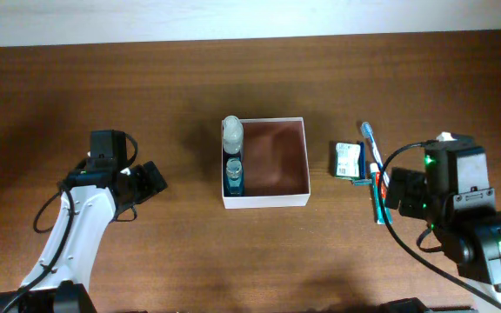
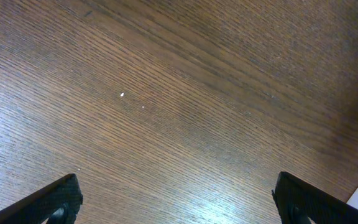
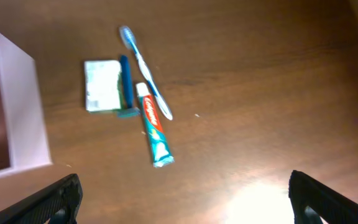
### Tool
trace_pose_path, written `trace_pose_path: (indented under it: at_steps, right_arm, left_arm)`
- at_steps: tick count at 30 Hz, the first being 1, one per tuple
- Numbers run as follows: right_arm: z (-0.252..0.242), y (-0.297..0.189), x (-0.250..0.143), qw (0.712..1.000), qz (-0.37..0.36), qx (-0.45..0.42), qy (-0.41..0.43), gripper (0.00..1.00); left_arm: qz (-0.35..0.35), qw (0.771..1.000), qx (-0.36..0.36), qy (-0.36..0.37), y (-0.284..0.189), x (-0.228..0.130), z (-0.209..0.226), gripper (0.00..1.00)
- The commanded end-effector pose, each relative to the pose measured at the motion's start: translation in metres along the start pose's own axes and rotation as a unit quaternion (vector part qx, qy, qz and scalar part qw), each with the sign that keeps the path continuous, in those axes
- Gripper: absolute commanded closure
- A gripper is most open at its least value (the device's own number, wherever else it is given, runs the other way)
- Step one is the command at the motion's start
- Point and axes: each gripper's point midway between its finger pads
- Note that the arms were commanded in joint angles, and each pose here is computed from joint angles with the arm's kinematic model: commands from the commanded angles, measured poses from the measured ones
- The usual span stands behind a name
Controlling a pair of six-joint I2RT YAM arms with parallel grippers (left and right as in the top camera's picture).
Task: Pack container
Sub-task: 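Raise the right gripper and move it over the blue toothbrush, then lower the right gripper onto the toothbrush handle and close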
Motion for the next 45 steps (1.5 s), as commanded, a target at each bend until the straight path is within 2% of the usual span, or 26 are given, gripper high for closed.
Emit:
trace_pose_path:
  at_steps: [1,3,5,7,9,13,17,21,24,31,35,45]
  right_arm:
    - [-0.006,-0.001,0.007,0.999,-0.005,-0.023,-0.029,0.01]
    - [-0.004,0.006,0.007,0.999,0.007,-0.026,-0.033,0.07]
    - [0.0,0.014,0.006,0.998,0.023,-0.03,-0.04,0.15]
    - [0.005,0.025,0.007,0.998,0.038,-0.03,-0.045,0.28]
    - [0.013,0.035,0.009,0.997,0.049,-0.025,-0.051,0.35]
    - [0.026,0.056,0.016,0.994,0.062,-0.016,-0.087,0.35]
    - [0.033,0.076,0.025,0.994,0.065,-0.009,-0.084,0.35]
    - [0.06,0.1,0.03,0.985,0.081,0.097,-0.113,0.34]
    - [0.065,0.12,0.033,0.976,0.089,0.135,-0.145,0.34]
    - [0.055,0.165,0.05,0.98,0.079,0.119,-0.14,0.34]
    - [0.05,0.175,0.057,0.983,0.07,0.109,-0.132,0.35]
    - [0.055,0.21,0.046,0.979,0.1,0.11,-0.141,0.36]
  left_arm:
    - [0.001,1.0,0.005,0.0,0.002,0.001,0.002,0.0]
    - [0.001,1.0,0.005,0.0,0.002,0.001,0.002,0.0]
    - [0.001,1.0,0.005,0.0,0.002,0.001,0.002,0.0]
    - [0.001,1.0,0.005,0.0,0.002,0.001,0.002,0.0]
    - [0.001,1.0,0.005,0.0,0.002,0.0,0.002,0.0]
    - [0.001,1.0,0.005,0.0,0.002,0.001,0.002,0.0]
    - [0.001,1.0,0.005,0.0,0.002,0.001,0.002,0.0]
    - [0.001,1.0,0.005,0.0,0.002,0.001,0.002,0.0]
    - [0.001,1.0,0.005,0.0,0.002,0.001,0.002,0.0]
    - [0.001,1.0,0.005,0.0,0.002,0.001,0.002,0.0]
    - [0.001,1.0,0.005,0.0,0.002,0.001,0.002,0.0]
    - [0.001,1.0,0.005,0.0,0.002,0.001,0.002,0.0]
Point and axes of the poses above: each gripper's point midway between its finger pads, its own y axis out along the fingers, its own z axis along the line the jaws close on, x = y × z, and after that the axes turned 2 degrees about y, right-handed
